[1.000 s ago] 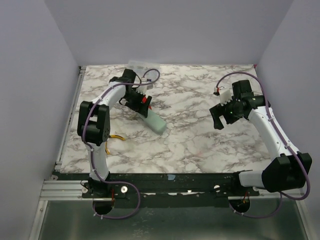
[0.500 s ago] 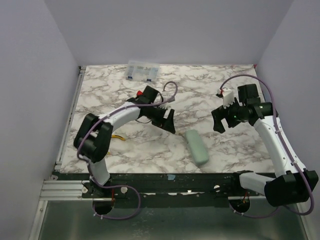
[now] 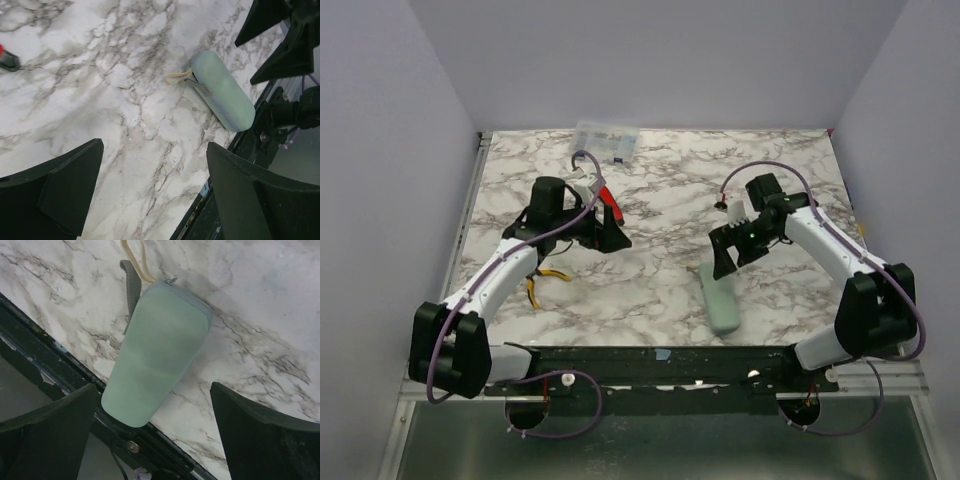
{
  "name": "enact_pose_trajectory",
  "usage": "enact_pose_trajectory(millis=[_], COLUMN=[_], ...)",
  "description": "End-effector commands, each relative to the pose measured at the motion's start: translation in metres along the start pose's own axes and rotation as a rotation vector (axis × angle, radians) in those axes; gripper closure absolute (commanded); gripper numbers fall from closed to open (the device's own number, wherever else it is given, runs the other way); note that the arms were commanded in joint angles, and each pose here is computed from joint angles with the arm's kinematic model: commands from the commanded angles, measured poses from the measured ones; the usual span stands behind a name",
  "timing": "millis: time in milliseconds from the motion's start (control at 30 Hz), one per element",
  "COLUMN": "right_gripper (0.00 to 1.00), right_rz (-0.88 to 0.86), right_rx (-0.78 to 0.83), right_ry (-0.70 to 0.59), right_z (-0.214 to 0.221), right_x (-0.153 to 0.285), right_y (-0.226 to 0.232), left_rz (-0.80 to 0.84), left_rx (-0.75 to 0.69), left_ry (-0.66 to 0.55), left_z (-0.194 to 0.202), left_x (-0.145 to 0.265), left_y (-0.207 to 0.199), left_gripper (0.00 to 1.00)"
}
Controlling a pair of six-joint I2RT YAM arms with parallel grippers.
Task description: Open the umbrella
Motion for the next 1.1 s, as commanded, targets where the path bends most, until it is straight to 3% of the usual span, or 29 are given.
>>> enact_pose_trajectory(millis=[0,100,233,400,567,800,967,1067], right_gripper=[0.02,0.0,0.0,0.0,0.0,0.0,0.0,0.0], right_rz=[-0.113,-0.155,-0.162,-0.145,-0.036,0.064,0.056,0.052], right_rx=[-0.042,-0.079,0.027,0.278,0.48,0.642,0.799,0.884], right_ry=[0.086,0.161,0.224,0.163,0.06,0.034,0.003,0.0], right_z=[0.002,0.007,0.005,-0.031,-0.051,0.003,0.027,0.027], right_x=[-0.024,-0.047,-0.07,-0.087,-0.074,-0.039,-0.038,-0.045], right_y=[0.021,0.024,0.04,0.082,0.081,0.057,0.046,0.041], left_rz=[-0.1,-0.149,-0.195,-0.187,-0.222,-0.255,-0.191,-0.149], left_rx=[0.008,0.022,-0.007,-0.035,0.006,-0.121,-0.184,-0.23], left_ry=[-0.051,-0.088,-0.121,-0.169,-0.211,-0.341,-0.217,-0.213], left_z=[-0.01,-0.005,0.004,0.018,0.024,0.016,0.042,0.043], left_x=[0.034,0.05,0.064,0.068,0.066,0.071,0.058,0.053], left_y=[0.015,0.022,0.019,0.011,0.016,0.015,0.009,0.0], left_gripper=[0.13,0.11,0.05,0.02,0.02,0.02,0.02,0.02])
Point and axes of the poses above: each gripper's point midway between its finger pads, its own x axis back along the fingers, its own y axis along the line the jaws close on, z = x × y, the point moved 3 cm from there along x, back along the fingers, and after that the axes turned 10 degrees about -x, right-handed, at the moved point
